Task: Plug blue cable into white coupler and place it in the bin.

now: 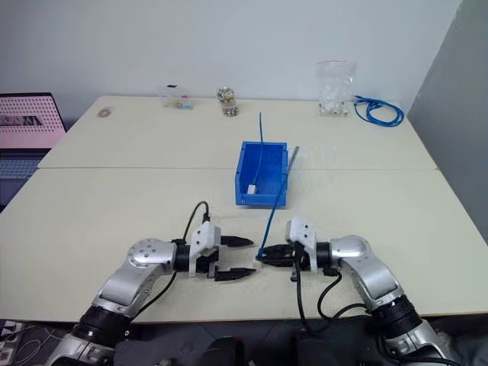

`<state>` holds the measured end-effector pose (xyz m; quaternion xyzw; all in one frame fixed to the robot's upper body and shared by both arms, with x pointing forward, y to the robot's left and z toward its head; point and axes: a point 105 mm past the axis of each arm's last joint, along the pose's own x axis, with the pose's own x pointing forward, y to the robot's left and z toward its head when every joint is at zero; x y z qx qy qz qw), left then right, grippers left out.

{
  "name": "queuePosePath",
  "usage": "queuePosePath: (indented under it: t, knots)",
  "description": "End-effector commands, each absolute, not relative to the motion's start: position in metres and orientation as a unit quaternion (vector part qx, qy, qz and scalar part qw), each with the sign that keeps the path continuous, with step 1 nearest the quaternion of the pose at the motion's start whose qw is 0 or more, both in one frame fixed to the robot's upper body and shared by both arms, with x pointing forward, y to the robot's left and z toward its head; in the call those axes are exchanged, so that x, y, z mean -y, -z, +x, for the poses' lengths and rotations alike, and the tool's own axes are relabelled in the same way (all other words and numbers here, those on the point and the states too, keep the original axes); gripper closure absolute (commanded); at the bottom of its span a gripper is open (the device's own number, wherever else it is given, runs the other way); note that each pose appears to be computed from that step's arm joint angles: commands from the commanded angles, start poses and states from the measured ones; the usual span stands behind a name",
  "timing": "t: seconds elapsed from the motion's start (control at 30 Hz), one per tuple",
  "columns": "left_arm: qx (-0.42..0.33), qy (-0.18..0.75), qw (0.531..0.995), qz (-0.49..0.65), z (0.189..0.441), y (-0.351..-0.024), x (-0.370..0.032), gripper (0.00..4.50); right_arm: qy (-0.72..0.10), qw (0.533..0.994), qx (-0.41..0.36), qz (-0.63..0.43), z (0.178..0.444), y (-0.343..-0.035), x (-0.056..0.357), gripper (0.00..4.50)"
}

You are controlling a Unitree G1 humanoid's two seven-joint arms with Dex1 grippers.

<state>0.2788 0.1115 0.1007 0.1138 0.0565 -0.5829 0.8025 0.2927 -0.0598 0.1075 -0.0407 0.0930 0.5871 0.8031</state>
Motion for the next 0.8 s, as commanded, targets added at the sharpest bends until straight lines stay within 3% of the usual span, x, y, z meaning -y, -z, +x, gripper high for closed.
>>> queuePosePath:
  t: [0.03,0.27,0.5,0.8]
  knots:
    - [0.005,0.515,0.854,0.072,0.281,-0.149,-0.118,0.11,-0.532,0.845,-0.054,0.029,0.321,-0.176,0.058,4.22]
    - [0.076,0.353,0.932,0.031,0.291,-0.188,-0.125,0.11,-0.398,0.903,-0.111,0.12,0.393,-0.214,0.066,4.22]
    - [0.068,0.258,0.963,-0.026,0.291,-0.174,-0.122,0.0,-0.348,0.921,-0.12,0.129,0.43,-0.222,0.064,2.69]
    - [0.018,0.164,0.985,-0.04,0.304,-0.15,-0.134,0.0,-0.296,0.951,-0.08,0.045,0.427,-0.233,0.1,0.54]
